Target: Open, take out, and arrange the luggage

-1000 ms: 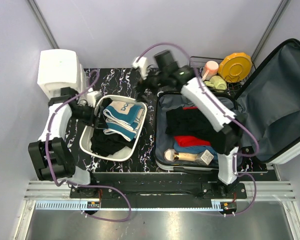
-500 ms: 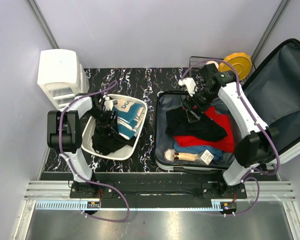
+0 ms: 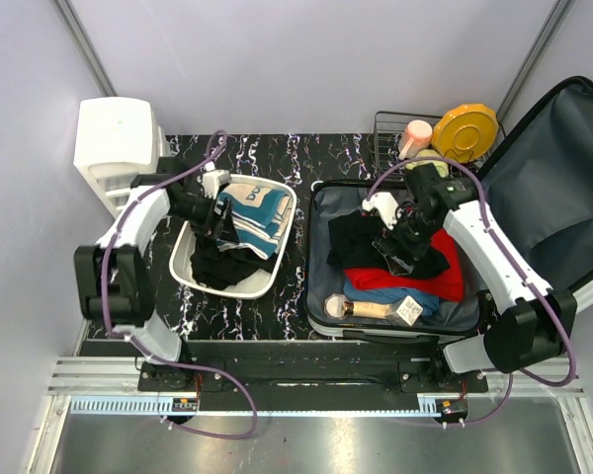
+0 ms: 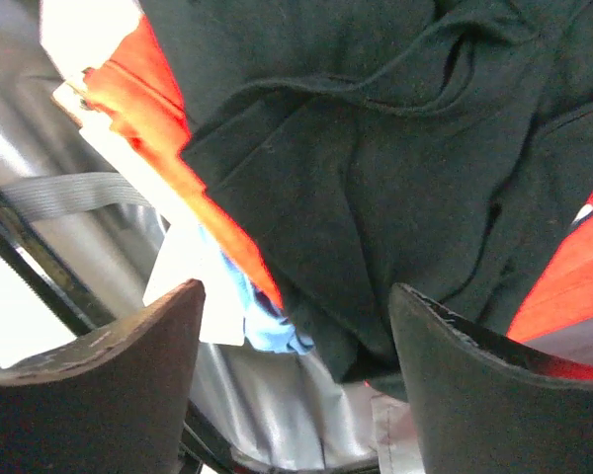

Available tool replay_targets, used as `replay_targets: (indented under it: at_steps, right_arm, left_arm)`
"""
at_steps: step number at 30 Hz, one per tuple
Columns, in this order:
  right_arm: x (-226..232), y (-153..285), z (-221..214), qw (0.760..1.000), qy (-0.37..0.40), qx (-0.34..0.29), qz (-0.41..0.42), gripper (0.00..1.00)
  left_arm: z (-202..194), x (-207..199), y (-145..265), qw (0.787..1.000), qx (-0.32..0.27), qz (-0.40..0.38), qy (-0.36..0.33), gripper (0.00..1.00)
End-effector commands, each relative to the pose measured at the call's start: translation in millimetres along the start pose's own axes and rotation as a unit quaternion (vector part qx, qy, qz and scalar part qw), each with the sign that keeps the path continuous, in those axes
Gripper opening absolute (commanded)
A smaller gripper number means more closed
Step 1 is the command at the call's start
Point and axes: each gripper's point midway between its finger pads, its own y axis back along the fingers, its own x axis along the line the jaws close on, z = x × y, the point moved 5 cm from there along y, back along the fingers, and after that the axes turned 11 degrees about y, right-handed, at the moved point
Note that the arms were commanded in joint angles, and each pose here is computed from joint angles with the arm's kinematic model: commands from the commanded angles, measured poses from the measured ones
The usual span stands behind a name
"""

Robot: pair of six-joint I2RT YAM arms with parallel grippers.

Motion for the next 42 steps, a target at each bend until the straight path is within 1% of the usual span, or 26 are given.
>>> replay_targets:
  at_steps: [1, 3, 4, 5, 7, 8, 10, 14, 15, 18, 20, 22, 25, 28, 29, 30, 31, 32, 33, 36, 38, 39, 42]
  right_arm:
    - [-22.6, -23.2, -3.0, 0.999, 0.015, 0.005, -0.037, 0.76]
    - [-26.2, -22.3, 3.8, 1.0, 0.005, -0.006, -0.029, 0.71]
    - [-31.5, -16.1, 12.0, 0.999, 0.003, -0.017, -0.031, 0.7]
    - [-34.9, -10.8, 14.5, 0.999, -0.003, -0.029, -0.03, 0.7]
    - [-39.9, 1.5, 20.4, 0.999, -0.004, -0.04, -0.029, 0.7]
    - [-41.7, 5.7, 20.9, 0.998, -0.008, -0.049, -0.026, 0.71]
    - [-42.0, 9.1, 22.5, 0.999, -0.01, -0.05, -0.017, 0.71]
    - [-43.9, 1.4, 19.9, 0.999, -0.014, -0.043, -0.005, 0.48]
    - [-43.5, -0.1, 18.9, 0.999, -0.015, -0.04, -0.001, 0.28]
    - [-47.4, -6.4, 14.4, 0.999, -0.015, -0.03, 0.006, 0.0]
    - [-53.1, -5.4, 13.1, 0.999, -0.026, -0.03, 0.003, 0.0]
    - [-55.5, 7.1, 12.0, 0.999, -0.029, -0.034, 0.005, 0.0]
    - [-47.8, 23.4, 9.5, 0.999, -0.022, -0.046, 0.003, 0.0]
    - [-35.5, 31.7, -0.5, 0.999, -0.023, -0.041, 0.0, 0.0]
    - [-31.3, 32.8, -2.8, 0.999, -0.025, -0.042, 0.007, 0.03]
    - [-23.7, 33.9, -5.7, 0.999, -0.028, -0.038, 0.021, 0.13]
    - [-16.8, 33.8, -8.1, 0.998, -0.028, -0.04, 0.03, 0.32]
    - [-10.7, 32.5, -7.5, 0.997, -0.029, -0.05, 0.045, 0.63]
    - [-5.7, 32.0, -8.8, 0.997, -0.031, -0.051, 0.055, 0.74]
    - [-0.1, 27.3, -7.5, 0.995, -0.027, -0.069, 0.07, 0.86]
    - [-1.3, 19.8, -9.2, 0.994, -0.035, -0.07, 0.072, 0.89]
    - [-7.8, 16.4, -7.8, 0.995, -0.033, -0.073, 0.059, 0.89]
    - [-13.7, 3.5, -13.8, 0.996, -0.038, -0.055, 0.061, 0.88]
  left_arm:
    - [10.8, -71.7, 40.8, 0.977, -0.075, -0.099, -0.173, 0.83]
    - [14.8, -84.7, 37.6, 0.969, -0.083, -0.112, -0.204, 0.82]
    - [15.4, -90.7, 34.8, 0.966, -0.084, -0.115, -0.215, 0.82]
    - [14.4, -100.8, 26.9, 0.964, -0.076, -0.124, -0.225, 0.82]
    - [19.4, -107.6, 16.8, 0.958, -0.081, -0.124, -0.247, 0.81]
    - [18.3, -118.9, 8.9, 0.954, -0.074, -0.131, -0.259, 0.81]
    - [25.1, -127.3, -1.0, 0.948, -0.079, -0.128, -0.281, 0.81]
    - [33.7, -150.1, -20.4, 0.939, -0.086, -0.147, -0.298, 0.8]
    - [38.3, -154.3, -24.2, 0.935, -0.091, -0.153, -0.307, 0.79]
    - [42.6, -166.3, -35.3, 0.926, -0.097, -0.163, -0.326, 0.79]
    - [40.8, -178.3, -44.7, 0.919, -0.093, -0.17, -0.344, 0.8]
    - [42.8, -185.6, -52.2, 0.913, -0.093, -0.169, -0.359, 0.82]
    - [38.2, -200.8, -67.8, 0.906, -0.082, -0.184, -0.373, 0.82]
    - [37.9, -212.8, -80.3, 0.901, -0.083, -0.196, -0.379, 0.82]
    - [37.7, -215.9, -83.2, 0.9, -0.084, -0.199, -0.379, 0.82]
    - [40.4, -219.0, -88.3, 0.896, -0.09, -0.202, -0.384, 0.82]
    - [40.0, -222.9, -91.6, 0.895, -0.09, -0.207, -0.386, 0.82]
    - [40.2, -225.0, -94.7, 0.896, -0.089, -0.209, -0.382, 0.82]
    - [44.0, -226.9, -99.0, 0.895, -0.092, -0.212, -0.381, 0.82]
    - [50.3, -232.1, -103.9, 0.896, -0.096, -0.22, -0.373, 0.82]
    - [52.5, -232.9, -105.7, 0.897, -0.098, -0.222, -0.37, 0.82]
    - [53.3, -233.8, -107.2, 0.895, -0.099, -0.224, -0.372, 0.82]
    - [52.7, -234.8, -109.1, 0.893, -0.1, -0.229, -0.374, 0.82]
